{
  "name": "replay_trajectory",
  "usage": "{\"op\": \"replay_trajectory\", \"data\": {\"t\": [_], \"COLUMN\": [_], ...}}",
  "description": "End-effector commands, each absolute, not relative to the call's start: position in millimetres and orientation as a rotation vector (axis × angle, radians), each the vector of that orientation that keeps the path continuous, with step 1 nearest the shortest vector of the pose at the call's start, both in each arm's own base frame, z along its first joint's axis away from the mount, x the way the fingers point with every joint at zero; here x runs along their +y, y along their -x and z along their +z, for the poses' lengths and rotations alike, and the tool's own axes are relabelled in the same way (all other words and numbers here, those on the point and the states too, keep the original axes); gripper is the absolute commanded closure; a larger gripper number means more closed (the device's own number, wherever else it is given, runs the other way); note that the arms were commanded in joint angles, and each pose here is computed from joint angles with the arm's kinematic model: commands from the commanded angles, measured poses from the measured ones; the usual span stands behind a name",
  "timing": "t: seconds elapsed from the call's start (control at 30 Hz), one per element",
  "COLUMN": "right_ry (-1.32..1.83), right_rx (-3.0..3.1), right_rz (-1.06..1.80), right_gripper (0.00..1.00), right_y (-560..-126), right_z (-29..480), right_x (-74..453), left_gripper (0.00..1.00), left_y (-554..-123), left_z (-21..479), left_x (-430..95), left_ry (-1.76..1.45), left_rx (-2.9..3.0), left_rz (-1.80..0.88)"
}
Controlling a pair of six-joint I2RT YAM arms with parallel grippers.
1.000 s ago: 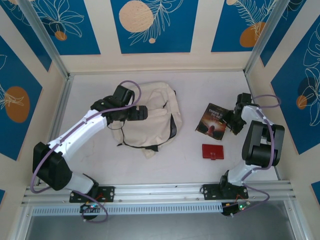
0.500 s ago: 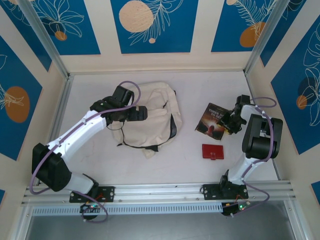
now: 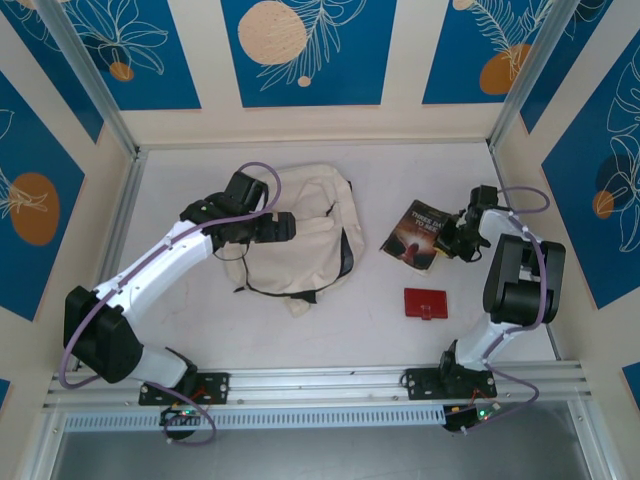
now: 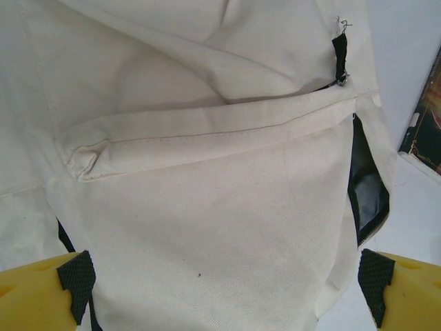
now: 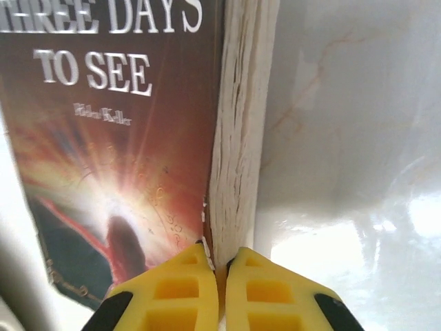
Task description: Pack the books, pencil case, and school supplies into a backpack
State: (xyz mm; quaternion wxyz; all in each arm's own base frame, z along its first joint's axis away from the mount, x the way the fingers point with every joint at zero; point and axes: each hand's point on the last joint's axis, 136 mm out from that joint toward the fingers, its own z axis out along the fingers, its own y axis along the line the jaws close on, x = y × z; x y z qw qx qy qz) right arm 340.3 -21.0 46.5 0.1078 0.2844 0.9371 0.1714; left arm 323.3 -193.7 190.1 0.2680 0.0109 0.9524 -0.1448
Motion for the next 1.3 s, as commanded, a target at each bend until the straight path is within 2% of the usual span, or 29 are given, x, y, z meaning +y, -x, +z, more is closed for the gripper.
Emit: {"op": "replay_trajectory", "data": {"t": [0.0,0.17,0.57,0.93,1.27], "right_ry": [-0.716,-0.605,-0.347,-0.018,0.250], "right_rx": [2.635,2.436,2.140,2.136,2.133], "right_rz": [0.647,0.887,1.319,1.581,1.747], "right_gripper": [1.00,1.00,1.00,1.00,1.00], "right_y": [-349,-355,-341,-316,-294], "right_z": [83,135,234,260,268], "right_x": [-3,18,57,135,192], "left_gripper": [0.01,0.00,0.00,0.00,0.02], "left_y": [-324,-325,-326,-346,-350], "left_z": [192,196,222,241,232], "left_x": [-194,-206,-248,-291,-309], "left_ry": [0.004,0.002,-0.103,-0.144,-0.194], "left_rx": [2.573,2.566,2.445,2.340,2.324], "left_rz": [-0.427,-0.538,-1.090,-1.431,-1.583]}}
